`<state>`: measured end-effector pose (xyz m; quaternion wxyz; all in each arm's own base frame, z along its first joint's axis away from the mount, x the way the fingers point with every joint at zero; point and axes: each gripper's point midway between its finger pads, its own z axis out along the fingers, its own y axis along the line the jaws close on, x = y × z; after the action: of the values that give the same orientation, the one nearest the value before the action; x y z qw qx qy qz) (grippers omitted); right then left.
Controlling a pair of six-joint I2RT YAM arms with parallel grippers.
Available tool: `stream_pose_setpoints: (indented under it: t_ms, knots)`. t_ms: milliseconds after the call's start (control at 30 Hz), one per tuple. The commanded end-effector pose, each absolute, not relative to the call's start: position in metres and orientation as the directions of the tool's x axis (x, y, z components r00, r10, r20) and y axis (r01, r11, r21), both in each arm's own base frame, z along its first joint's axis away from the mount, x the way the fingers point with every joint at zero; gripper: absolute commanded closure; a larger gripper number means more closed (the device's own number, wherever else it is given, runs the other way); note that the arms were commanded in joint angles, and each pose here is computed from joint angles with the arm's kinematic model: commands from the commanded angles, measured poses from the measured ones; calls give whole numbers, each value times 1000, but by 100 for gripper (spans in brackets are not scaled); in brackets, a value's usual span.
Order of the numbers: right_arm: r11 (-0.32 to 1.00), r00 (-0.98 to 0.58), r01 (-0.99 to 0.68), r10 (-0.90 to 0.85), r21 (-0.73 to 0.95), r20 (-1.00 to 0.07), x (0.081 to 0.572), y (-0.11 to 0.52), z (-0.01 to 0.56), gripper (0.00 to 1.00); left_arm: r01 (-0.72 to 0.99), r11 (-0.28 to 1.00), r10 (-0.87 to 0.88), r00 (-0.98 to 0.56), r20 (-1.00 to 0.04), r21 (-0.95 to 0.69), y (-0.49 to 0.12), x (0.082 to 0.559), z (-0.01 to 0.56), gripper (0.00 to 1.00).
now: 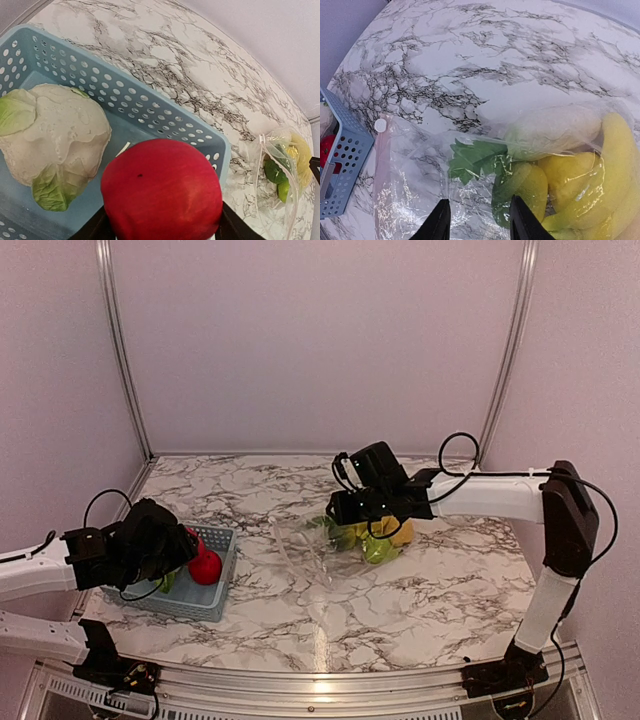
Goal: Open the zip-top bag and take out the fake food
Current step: Place the fake fruit in the bin.
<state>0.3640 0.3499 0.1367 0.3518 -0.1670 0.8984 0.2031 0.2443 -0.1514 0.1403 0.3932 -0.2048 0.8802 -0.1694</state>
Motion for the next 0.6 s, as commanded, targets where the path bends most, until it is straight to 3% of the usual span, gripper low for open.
stream_pose_setpoints:
  t_ms: [0,300,467,567]
  knots:
    - [860,-680,-440,-131,258,-721,365,345,157,61,-350,829,-558,-571,-601,-437,-121,237,126,51]
    - [861,-673,-439,-125,258,-729,363,342,163,61,-466,789,-614,-577,-539,-399,-110,227,100,50]
    - [862,-669,-438,-122,257,-733,362,340,166,61,-466,793,-609,-595,-525,-392,-113,227,96,39]
    - [862,-667,-438,-120,257,-735,362,339,168,61,-456,790,-613,-587,-529,-409,-114,228,103,27]
